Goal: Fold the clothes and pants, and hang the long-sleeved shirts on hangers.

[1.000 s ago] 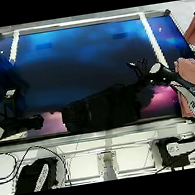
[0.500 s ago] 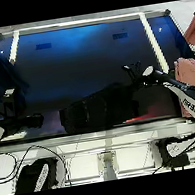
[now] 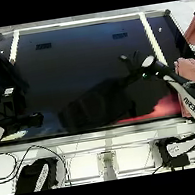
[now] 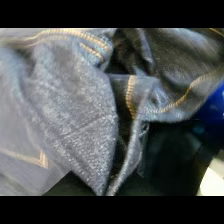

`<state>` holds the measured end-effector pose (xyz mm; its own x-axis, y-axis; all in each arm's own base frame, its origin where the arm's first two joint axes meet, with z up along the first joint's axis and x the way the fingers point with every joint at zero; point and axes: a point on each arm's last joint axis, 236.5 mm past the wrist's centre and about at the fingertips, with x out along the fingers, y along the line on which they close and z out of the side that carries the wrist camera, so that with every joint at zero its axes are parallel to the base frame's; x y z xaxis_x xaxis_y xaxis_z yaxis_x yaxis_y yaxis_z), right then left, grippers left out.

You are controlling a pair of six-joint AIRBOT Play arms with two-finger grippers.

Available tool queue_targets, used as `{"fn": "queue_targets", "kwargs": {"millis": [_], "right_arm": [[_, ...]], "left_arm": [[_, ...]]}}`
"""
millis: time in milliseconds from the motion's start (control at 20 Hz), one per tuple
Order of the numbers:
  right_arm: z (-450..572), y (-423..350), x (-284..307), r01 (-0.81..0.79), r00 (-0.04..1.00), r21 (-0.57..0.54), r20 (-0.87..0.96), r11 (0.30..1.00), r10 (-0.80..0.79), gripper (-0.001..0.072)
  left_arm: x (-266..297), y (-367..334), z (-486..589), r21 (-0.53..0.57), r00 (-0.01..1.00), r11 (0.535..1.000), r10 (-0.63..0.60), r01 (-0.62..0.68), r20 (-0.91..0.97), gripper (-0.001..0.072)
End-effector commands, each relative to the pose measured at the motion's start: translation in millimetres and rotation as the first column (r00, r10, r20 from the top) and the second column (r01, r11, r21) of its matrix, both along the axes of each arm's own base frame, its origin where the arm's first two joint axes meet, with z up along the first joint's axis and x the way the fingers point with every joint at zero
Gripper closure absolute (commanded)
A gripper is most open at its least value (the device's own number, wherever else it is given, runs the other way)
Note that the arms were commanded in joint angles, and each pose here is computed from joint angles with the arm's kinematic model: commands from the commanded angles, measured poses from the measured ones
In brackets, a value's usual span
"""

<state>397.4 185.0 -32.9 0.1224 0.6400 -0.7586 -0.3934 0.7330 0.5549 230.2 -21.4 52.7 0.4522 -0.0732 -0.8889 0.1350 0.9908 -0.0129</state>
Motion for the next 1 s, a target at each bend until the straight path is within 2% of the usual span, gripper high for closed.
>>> {"fn": "queue_targets", "kwargs": {"millis": [0,200,400,600,750,850,950], "right_arm": [[55,-60,41,0.162,0.985,-0.063,0.074,0.985,-0.157,0.0702],[84,-176,49,0.395,0.918,-0.158,0.040,0.905,-0.394,0.0702],[116,-262,23,0.594,0.799,-0.156,0.005,0.789,-0.601,0.0702],[143,-355,-29,0.777,0.601,-0.290,0.079,0.558,-0.795,0.0703],[154,-419,-96,0.814,0.467,-0.438,0.103,0.381,-0.878,0.0702],[162,-449,-129,0.846,0.370,-0.456,0.130,0.276,-0.920,0.0702],[166,-468,-151,0.867,0.297,-0.454,0.140,0.206,-0.944,0.0702]], "left_arm": [[0,0,0,0.000,1.000,1.000,0.000,0.000,0.003,0.0126],[1,0,0,0.000,1.000,1.000,0.000,0.000,0.005,0.0126],[12,0,6,-0.003,0.998,1.000,0.004,-0.004,0.057,0.0126],[24,0,14,-0.006,0.993,1.000,0.008,-0.007,0.119,0.0126],[24,0,14,-0.006,0.993,1.000,0.008,-0.007,0.119,0.0126],[25,0,15,-0.005,0.993,1.000,0.008,-0.007,0.122,0.0126],[26,0,15,-0.005,0.992,1.000,0.008,-0.008,0.128,0.0126]]}}
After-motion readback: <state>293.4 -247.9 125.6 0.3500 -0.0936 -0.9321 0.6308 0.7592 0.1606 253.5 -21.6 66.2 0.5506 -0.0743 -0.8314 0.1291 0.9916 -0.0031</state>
